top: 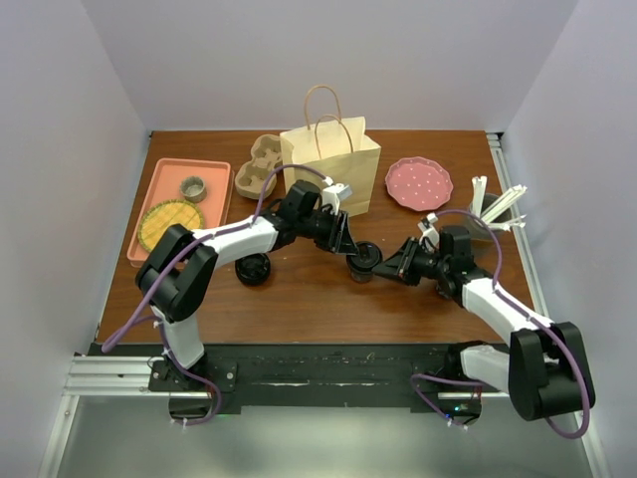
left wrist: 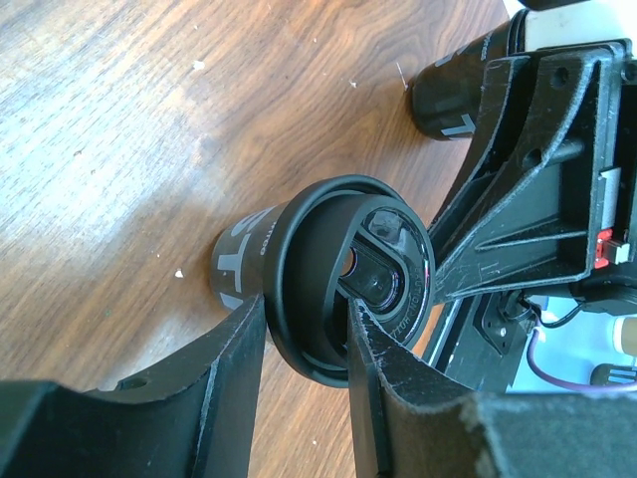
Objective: Pack the takeout coffee
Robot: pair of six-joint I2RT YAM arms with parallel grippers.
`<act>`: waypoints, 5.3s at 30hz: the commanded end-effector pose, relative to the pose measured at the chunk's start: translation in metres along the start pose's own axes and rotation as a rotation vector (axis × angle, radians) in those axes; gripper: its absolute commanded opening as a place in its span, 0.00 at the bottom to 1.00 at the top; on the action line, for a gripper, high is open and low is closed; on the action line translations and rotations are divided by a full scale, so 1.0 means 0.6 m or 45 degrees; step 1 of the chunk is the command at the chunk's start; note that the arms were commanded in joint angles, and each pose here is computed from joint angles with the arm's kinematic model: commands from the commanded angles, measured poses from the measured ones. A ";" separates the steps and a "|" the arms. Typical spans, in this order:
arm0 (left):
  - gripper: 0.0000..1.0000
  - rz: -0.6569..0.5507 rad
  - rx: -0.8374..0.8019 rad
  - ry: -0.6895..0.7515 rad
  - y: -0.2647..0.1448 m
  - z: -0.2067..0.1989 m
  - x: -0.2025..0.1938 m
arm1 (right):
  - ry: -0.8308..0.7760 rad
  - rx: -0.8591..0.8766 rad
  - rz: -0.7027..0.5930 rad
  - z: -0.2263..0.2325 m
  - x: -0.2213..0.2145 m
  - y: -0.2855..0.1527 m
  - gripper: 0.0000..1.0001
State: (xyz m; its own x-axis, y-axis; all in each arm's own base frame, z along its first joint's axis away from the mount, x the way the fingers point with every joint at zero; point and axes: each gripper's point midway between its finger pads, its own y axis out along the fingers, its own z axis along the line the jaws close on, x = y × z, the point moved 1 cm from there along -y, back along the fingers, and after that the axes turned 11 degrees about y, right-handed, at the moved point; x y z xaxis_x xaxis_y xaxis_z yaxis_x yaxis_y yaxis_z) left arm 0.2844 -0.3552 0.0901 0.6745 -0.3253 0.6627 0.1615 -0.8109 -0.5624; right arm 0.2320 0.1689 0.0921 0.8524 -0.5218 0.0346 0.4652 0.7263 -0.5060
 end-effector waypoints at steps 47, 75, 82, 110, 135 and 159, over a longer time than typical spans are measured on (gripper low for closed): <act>0.60 0.175 0.299 -0.011 -0.136 -0.019 -0.112 | -0.389 -0.910 -0.274 0.036 0.067 -0.149 0.59; 0.58 0.001 0.191 0.255 -0.065 -0.034 -0.016 | 0.252 -1.279 -0.415 0.020 0.060 -0.154 0.62; 0.53 0.049 0.159 0.212 -0.053 -0.031 -0.039 | 0.343 -1.312 -0.506 0.013 0.077 -0.138 0.52; 0.49 0.064 0.200 0.167 -0.075 -0.027 -0.078 | 0.456 -1.320 -0.543 -0.045 0.068 -0.081 0.15; 0.52 -0.002 0.337 -0.158 -0.136 0.068 -0.120 | -0.347 -1.323 -0.132 0.039 -0.136 -0.120 0.57; 0.52 0.004 0.318 -0.058 -0.153 0.056 -0.122 | -0.666 -1.559 -0.118 -0.017 -0.215 -0.137 0.67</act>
State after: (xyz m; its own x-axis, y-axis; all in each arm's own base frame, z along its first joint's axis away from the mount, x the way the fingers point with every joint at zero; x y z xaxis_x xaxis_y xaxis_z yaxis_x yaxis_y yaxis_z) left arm 0.2421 -0.2403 0.0669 0.7502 -0.2904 0.5940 0.3048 -0.6453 -0.7005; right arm 0.0846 0.2045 0.1043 0.9628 -0.1184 0.2428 0.2118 -0.2272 -0.9505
